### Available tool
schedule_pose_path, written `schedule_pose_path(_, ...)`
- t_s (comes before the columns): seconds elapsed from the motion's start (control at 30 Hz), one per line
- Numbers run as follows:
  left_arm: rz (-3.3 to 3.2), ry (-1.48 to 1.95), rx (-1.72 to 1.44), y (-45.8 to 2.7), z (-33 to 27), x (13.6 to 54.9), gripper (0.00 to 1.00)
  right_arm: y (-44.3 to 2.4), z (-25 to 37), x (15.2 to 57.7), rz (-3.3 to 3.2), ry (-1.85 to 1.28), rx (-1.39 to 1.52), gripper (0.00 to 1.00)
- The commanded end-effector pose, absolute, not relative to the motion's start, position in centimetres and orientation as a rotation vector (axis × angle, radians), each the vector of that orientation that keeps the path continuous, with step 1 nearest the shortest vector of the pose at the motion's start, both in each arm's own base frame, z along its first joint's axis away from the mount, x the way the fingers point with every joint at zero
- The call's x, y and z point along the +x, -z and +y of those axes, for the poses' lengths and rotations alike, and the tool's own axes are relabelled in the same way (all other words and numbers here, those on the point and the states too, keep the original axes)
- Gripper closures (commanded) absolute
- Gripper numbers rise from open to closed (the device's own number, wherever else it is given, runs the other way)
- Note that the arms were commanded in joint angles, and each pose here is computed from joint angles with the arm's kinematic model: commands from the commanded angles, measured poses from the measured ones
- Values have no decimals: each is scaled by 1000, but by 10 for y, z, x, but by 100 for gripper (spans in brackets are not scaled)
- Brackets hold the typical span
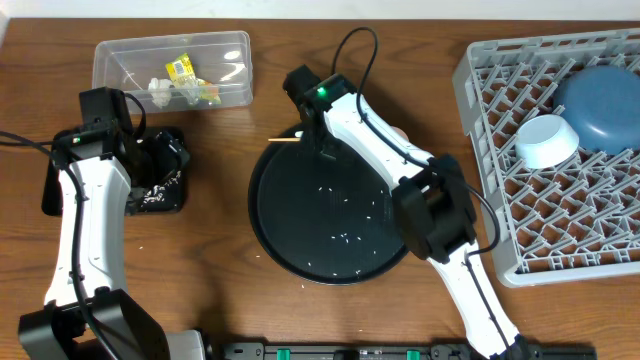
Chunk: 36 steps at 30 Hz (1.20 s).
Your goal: Sort waste into correct bins and load items into the dishwasher rack
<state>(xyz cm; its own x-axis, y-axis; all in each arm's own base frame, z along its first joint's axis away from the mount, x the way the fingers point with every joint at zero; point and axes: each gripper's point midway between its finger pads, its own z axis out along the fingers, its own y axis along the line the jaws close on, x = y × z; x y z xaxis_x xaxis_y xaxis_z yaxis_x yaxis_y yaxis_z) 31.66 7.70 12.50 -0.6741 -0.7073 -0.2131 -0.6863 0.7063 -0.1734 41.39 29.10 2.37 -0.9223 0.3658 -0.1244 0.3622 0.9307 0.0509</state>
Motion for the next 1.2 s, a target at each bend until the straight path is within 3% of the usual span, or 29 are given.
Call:
schedule_pose_path(0.0, 2640, 93, -1115, -127, 81, 317, 2, -69, 302, 429, 2854, -156, 526, 23)
schedule_pose_path(0.4, 2640, 93, -1115, -127, 81, 317, 2, -81, 305, 465, 2667, -259, 718, 19)
schedule_pose_path(1.17, 2640, 93, -1115, -127, 81, 317, 2, -47, 296, 440, 2728, -126, 892, 19)
